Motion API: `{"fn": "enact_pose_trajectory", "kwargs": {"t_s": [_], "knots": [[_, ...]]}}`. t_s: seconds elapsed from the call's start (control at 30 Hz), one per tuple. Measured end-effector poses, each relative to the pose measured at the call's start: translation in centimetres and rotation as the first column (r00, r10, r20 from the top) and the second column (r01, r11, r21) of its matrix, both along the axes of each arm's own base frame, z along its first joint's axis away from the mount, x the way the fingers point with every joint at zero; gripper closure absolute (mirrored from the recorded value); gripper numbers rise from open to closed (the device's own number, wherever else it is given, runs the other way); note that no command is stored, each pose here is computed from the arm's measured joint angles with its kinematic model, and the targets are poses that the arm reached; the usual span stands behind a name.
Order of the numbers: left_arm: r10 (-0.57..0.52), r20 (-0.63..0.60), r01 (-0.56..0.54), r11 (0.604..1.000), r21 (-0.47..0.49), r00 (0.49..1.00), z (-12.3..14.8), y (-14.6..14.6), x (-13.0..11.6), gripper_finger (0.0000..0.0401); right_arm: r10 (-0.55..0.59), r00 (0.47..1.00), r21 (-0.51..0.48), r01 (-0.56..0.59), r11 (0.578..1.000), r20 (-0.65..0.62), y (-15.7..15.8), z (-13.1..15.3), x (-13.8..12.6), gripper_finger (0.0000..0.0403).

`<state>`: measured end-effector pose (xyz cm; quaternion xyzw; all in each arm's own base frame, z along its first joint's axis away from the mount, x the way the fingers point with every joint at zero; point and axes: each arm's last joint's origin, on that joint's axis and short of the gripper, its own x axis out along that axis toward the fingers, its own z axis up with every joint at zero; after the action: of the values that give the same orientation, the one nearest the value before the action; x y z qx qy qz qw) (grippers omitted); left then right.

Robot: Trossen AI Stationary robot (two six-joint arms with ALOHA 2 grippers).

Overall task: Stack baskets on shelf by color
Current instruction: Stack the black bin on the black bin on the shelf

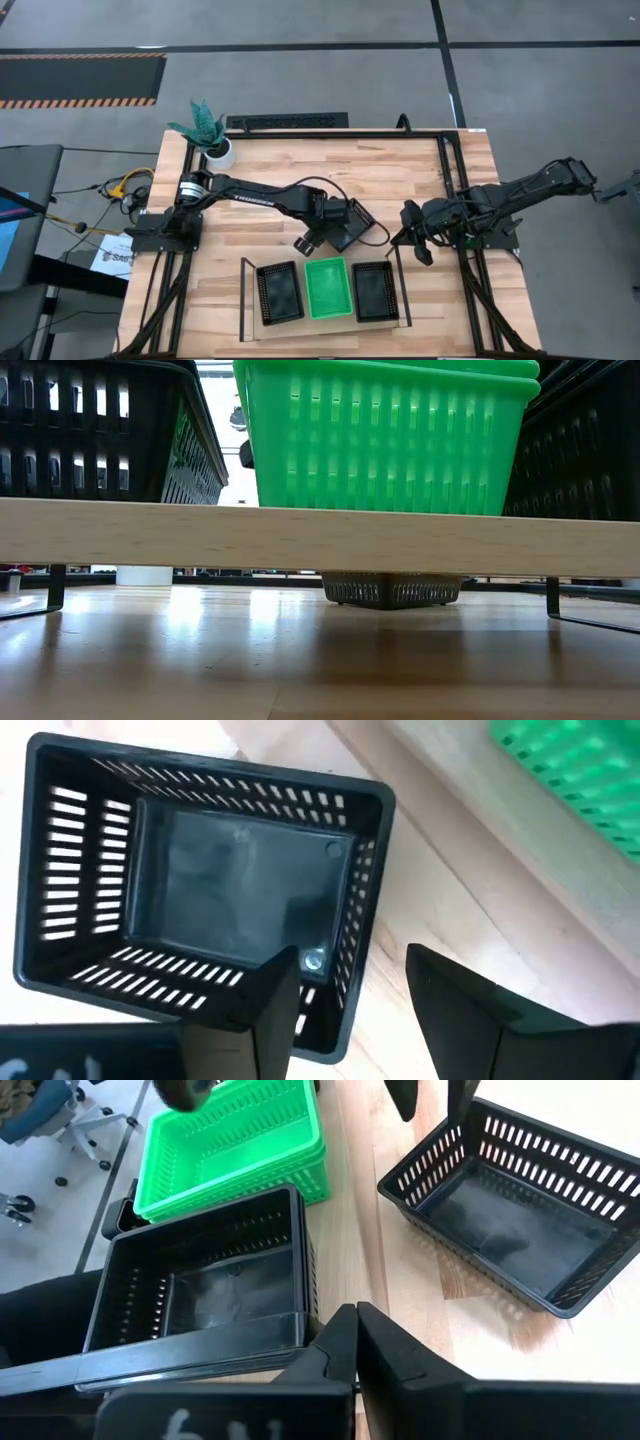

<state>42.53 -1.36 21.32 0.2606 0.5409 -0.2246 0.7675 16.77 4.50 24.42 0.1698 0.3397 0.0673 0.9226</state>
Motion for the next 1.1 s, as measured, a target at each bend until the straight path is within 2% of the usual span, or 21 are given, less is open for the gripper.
{"fn": "enact_pose_trajectory", "kwargs": {"t_s": [0.2,0.3,0.43,0.47,0.6,0.77,1.0,1.1], "knots": [[0.006,0.011,-0.006,1.0,-0.001,1.0,-0.6,0.6,0.5,0.0229,0.0,1.0,0.0,0.0,1.0,-0.001,0.0,0.0,0.0,0.0378],[0.01,-0.031,-0.011,0.999,-0.044,0.999,-1.5,1.0,0.5,0.023,0.0,1.0,-0.001,0.0,1.0,-0.004,0.0,0.0,0.0,0.0376],[-0.001,-0.054,0.002,1.0,0.014,0.999,-2.7,1.1,0.8,0.0236,0.0,1.0,-0.003,0.0,1.0,-0.015,0.0,-0.1,-0.1,0.0378],[-0.001,-0.022,0.001,1.0,0.019,1.0,-2.7,1.1,1.1,0.0237,0.0,1.0,-0.005,0.0,1.0,-0.02,0.0,-0.1,-0.1,0.0378],[-0.016,-0.048,0.017,1.0,0.015,0.999,-3.2,1.1,1.1,0.0251,0.0,1.0,-0.005,-0.001,1.0,-0.02,0.0,-0.1,-0.1,0.038],[-0.015,-0.051,0.018,0.998,0.055,0.999,-3.4,1.2,1.1,0.0296,0.001,1.0,-0.005,-0.001,1.0,-0.022,0.0,-0.1,-0.1,0.0377],[0.029,-0.055,-0.024,0.996,0.084,0.998,-3.4,1.5,1.1,0.0387,-0.004,1.0,0.001,0.004,1.0,-0.02,0.0,-0.1,-0.1,0.038],[0.053,-0.048,-0.048,0.995,0.086,0.997,-3.4,1.5,1.1,0.0394,-0.004,1.0,0.003,0.004,1.0,-0.015,0.0,-0.1,-0.1,0.0381]]}}
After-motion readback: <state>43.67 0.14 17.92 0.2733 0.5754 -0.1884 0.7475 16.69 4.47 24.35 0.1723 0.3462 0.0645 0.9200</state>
